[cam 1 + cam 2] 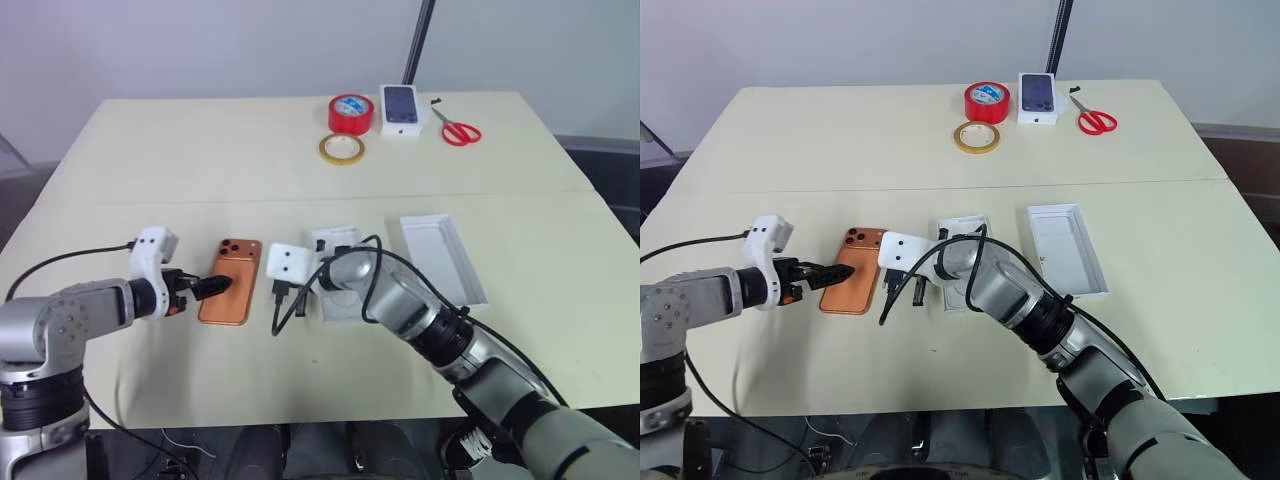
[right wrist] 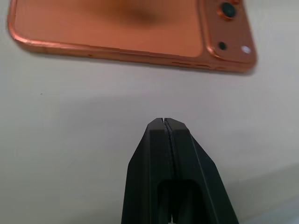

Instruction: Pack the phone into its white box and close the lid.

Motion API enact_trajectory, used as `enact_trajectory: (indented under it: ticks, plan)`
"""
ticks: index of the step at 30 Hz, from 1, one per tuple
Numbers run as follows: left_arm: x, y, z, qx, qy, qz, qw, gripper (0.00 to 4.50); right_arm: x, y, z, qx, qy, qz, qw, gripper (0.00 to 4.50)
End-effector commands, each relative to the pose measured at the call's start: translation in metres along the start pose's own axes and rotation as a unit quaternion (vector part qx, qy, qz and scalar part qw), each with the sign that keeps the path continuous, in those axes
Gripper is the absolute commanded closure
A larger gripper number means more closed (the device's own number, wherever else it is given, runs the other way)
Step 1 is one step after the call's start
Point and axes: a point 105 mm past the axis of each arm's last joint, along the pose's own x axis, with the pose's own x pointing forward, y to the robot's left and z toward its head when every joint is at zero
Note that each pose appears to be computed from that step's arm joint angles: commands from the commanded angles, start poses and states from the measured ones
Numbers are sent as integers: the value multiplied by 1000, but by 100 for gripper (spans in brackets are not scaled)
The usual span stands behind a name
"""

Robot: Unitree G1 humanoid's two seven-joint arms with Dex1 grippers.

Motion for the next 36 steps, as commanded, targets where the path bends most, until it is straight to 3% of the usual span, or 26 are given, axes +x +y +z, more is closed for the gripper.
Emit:
enact_trajectory:
  ticks: [1, 13, 36]
  plan:
    - [13, -30, -25, -10, 61, -70, 996, 2, -1, -2, 14, -24, -15, -4, 1000, 450]
    - [23, -66, -27, -25, 54, -154, 986, 2, -2, -2, 8, -28, -4, -7, 1000, 450]
    - [30, -65, 5, -140, -16, -177, 974, 2, -2, 7, 2, -20, 3, 0, 1000, 450]
